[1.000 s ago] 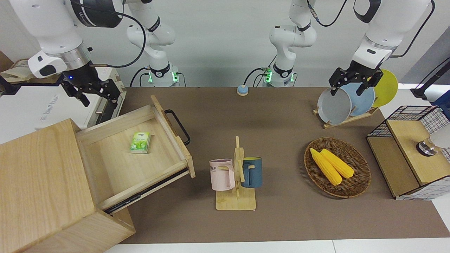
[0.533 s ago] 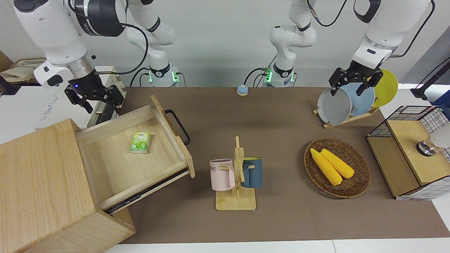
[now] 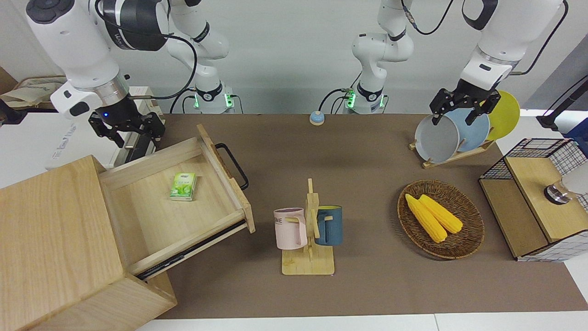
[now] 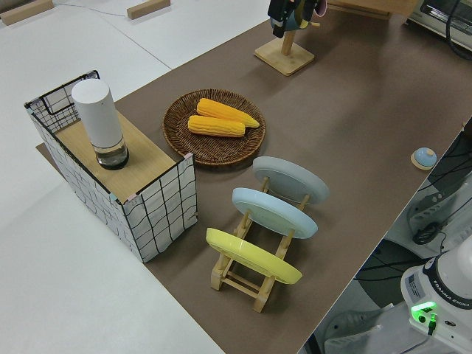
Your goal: Slide drawer open with right arm
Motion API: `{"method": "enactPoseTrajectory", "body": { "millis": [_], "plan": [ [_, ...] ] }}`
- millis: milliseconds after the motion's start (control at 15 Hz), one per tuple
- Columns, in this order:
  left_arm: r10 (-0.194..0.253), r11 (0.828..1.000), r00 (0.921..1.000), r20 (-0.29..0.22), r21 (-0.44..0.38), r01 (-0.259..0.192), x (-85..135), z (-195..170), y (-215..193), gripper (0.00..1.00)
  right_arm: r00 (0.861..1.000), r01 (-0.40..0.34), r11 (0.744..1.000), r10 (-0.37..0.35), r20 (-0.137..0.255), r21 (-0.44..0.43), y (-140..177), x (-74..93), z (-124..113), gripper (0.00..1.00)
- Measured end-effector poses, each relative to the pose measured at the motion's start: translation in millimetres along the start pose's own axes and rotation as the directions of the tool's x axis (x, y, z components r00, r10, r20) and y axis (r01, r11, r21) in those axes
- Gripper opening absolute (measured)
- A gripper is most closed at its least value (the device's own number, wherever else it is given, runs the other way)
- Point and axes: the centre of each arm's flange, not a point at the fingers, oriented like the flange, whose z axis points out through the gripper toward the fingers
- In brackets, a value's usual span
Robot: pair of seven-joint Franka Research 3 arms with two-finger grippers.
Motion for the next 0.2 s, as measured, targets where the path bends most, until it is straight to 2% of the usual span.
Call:
{"method": "enactPoseTrajectory", "body": {
  "millis": [200],
  "plan": [
    [0.000, 1.000, 1.0000, 0.000, 0.000, 0.000, 0.0, 0.0, 0.0, 1.00, 1.000, 0.004, 1.000, -0.004, 0.003, -0.006, -1.5, -0.3, 0.3, 0.99]
  ]
}}
